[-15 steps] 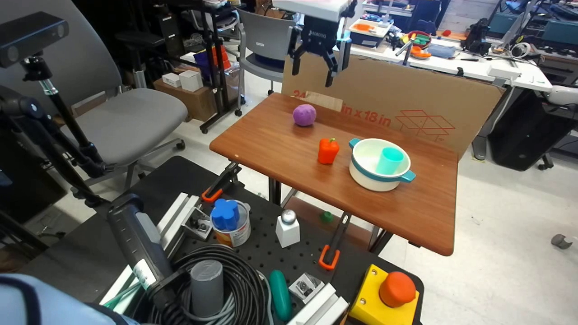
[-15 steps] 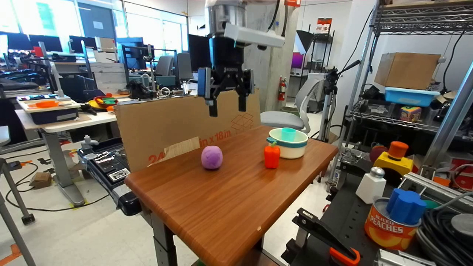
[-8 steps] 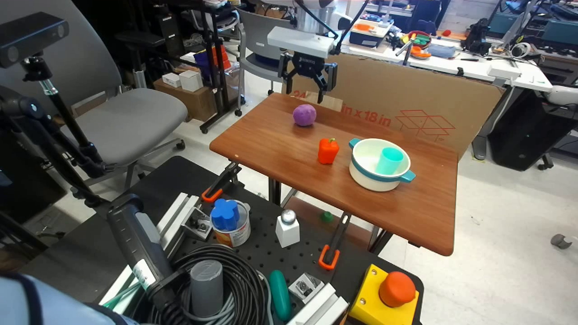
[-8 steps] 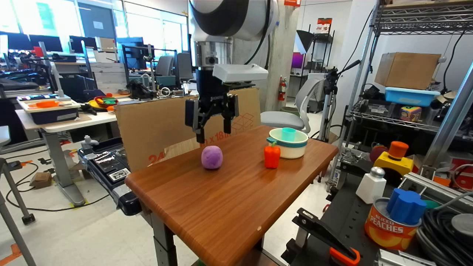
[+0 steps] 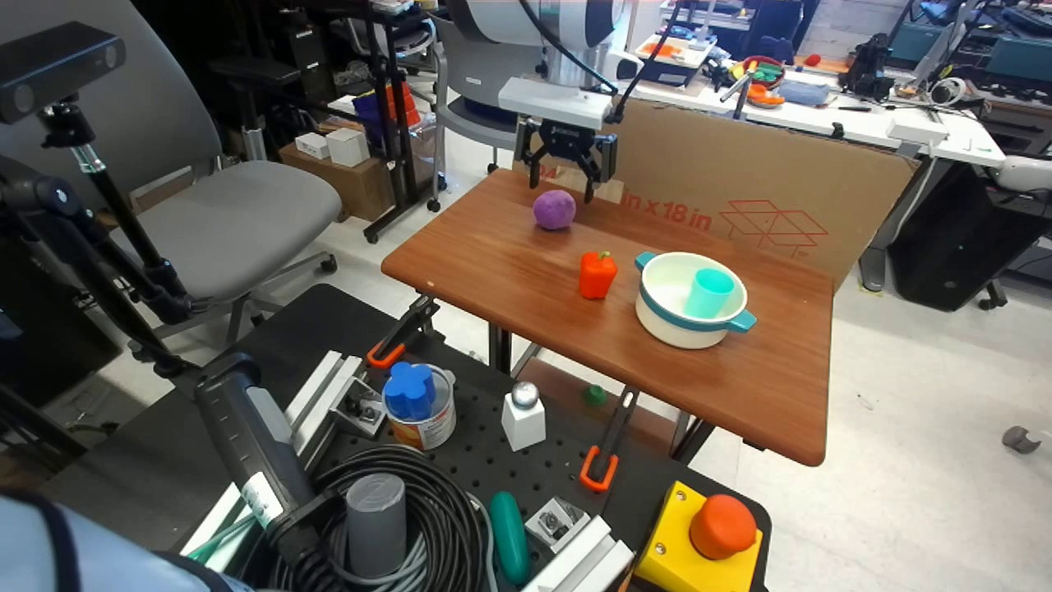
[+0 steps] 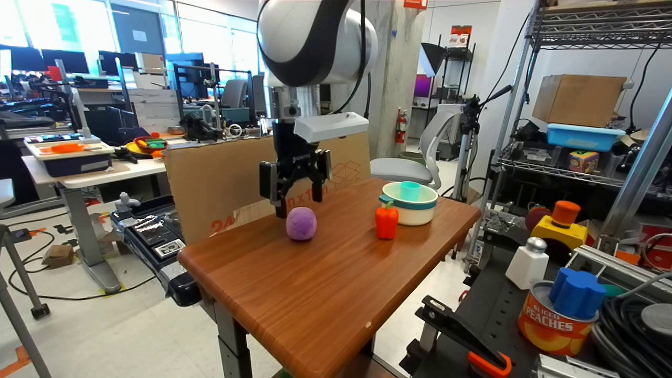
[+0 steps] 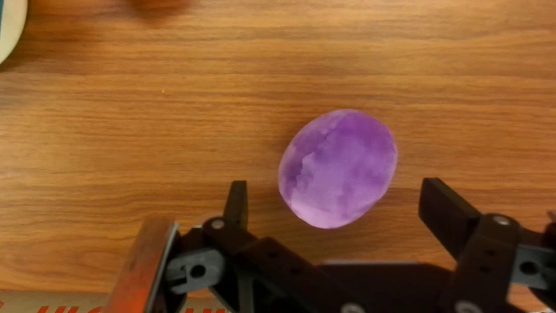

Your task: Pick up the purple plush toy and put it at the right of the table

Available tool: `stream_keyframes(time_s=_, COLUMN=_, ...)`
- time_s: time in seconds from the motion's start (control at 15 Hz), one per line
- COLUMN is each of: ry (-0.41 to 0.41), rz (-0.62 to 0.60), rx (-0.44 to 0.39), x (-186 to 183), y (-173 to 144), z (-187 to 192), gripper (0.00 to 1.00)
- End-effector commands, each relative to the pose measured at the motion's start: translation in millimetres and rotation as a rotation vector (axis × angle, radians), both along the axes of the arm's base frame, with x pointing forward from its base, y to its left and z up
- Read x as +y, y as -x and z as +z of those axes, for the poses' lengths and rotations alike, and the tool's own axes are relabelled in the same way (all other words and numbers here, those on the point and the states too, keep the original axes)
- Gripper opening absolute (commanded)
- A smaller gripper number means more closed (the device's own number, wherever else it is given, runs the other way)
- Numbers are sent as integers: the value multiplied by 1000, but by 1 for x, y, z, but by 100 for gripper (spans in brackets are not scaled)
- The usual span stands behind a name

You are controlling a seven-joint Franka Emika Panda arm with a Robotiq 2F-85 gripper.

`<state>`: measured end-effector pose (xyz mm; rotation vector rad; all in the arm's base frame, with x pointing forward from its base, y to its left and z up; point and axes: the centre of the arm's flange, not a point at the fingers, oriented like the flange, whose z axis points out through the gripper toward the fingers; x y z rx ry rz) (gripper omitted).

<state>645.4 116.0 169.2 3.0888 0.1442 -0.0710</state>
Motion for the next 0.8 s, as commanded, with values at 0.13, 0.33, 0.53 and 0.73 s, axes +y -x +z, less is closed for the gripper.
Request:
stream_keyframes(time_s=0.13, ry=21, rz=8, rx=50, x=7, y=-6, z=-31, gripper=74)
stream_keyframes(time_s=0.33, ry=20, rz=15, rx=45, x=11, y=-3, z=-30, gripper=51)
stream_keyframes(time_s=0.53, ry=13, rz=21, rx=33, x=18, y=5, z=-11, gripper=28)
stream_keyframes(time_s=0.73, ry=-3, rz=-4, rx=-1, x=21, y=13, z=31, gripper=14)
